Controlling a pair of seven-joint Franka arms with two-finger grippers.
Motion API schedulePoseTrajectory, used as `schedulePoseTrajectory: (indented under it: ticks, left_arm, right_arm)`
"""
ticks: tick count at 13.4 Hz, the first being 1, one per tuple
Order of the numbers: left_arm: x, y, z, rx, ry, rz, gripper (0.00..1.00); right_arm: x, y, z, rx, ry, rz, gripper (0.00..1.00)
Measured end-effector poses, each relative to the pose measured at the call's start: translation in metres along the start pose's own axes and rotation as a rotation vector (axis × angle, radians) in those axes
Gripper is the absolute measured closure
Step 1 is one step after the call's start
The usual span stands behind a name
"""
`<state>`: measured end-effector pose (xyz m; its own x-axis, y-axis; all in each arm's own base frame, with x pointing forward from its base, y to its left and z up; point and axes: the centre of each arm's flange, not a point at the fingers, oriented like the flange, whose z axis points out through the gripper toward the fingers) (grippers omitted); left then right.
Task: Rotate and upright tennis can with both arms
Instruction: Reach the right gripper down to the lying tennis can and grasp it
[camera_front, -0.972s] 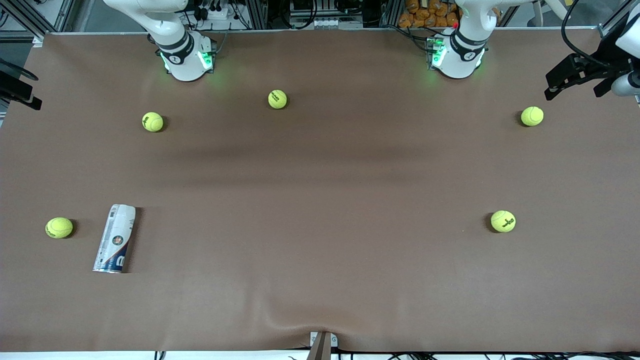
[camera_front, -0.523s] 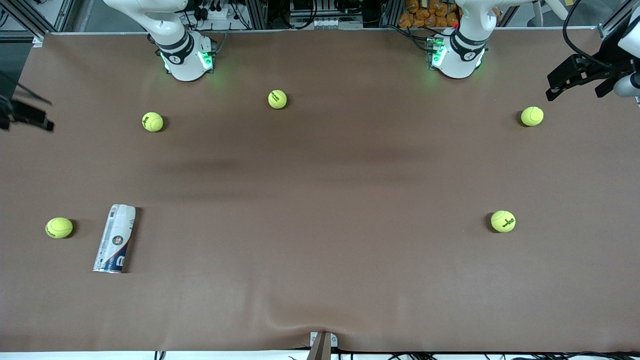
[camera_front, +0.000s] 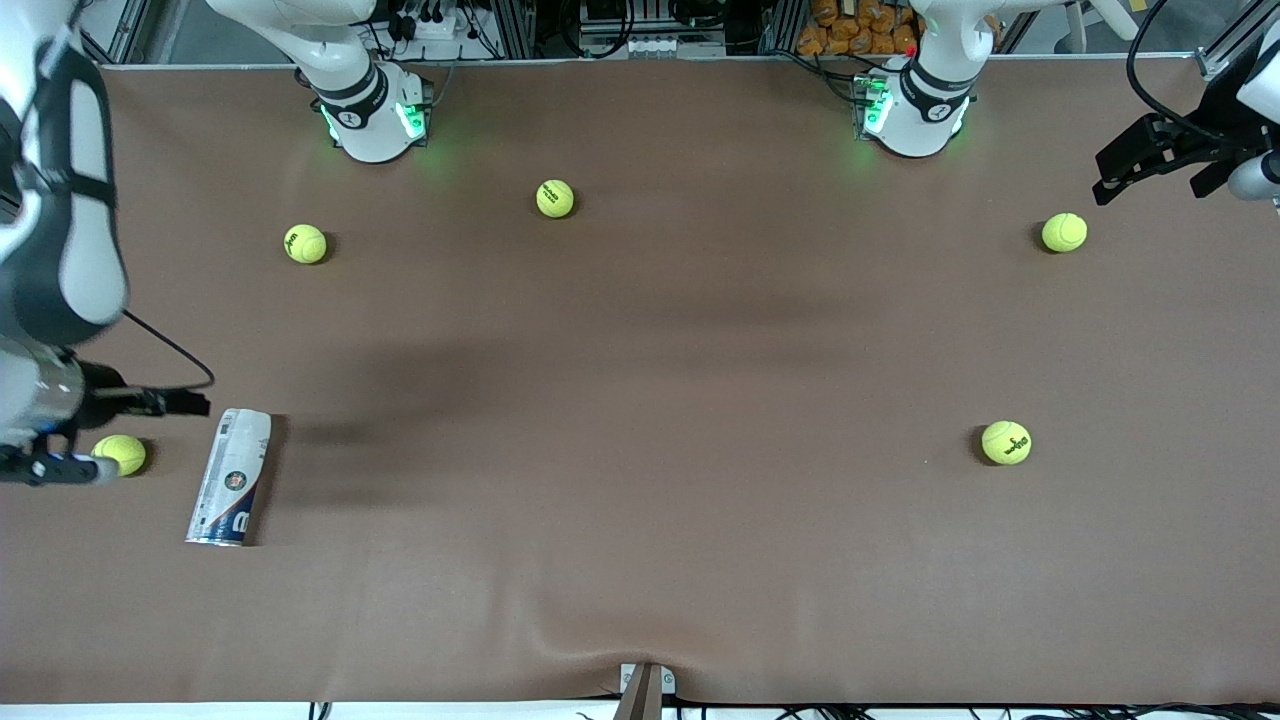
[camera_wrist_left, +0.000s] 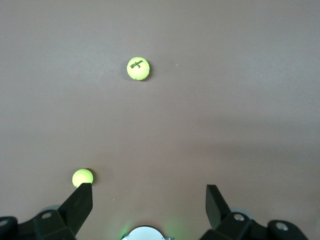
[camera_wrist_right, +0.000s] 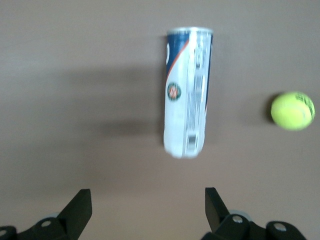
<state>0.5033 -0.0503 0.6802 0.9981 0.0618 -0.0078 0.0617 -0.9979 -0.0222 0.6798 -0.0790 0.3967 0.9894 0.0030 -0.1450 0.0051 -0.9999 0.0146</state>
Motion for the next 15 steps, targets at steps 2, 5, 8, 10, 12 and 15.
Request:
schedulePoseTrajectory:
  ticks: [2,5,8,10,12,15]
  left_arm:
    - [0.0,0.0,0.001,0.0,-0.002,0.0,0.0]
    - [0.001,0.0,0.002,0.0,-0.004,0.0,0.0]
    - [0.001,0.0,0.002,0.001,-0.005,0.0,0.0]
    - [0.001,0.0,0.003,0.001,-0.007,0.0,0.0]
    - [0.0,0.0,0.003,0.001,-0.01,0.001,0.0]
    - [0.0,0.0,0.003,0.001,-0.012,0.001,0.0]
  right_arm:
    - [0.02,0.006,0.036,-0.016,0.037,-0.067,0.0]
    - [0.038,0.025,0.079,-0.028,0.074,-0.1,0.0]
    - [0.049,0.03,0.112,-0.036,0.096,-0.105,0.0]
    - [0.054,0.039,0.137,-0.041,0.106,-0.094,0.0]
    - [0.054,0.055,0.161,-0.038,0.093,-0.077,0.0]
    - [0.055,0.057,0.18,-0.036,0.085,-0.075,0.0]
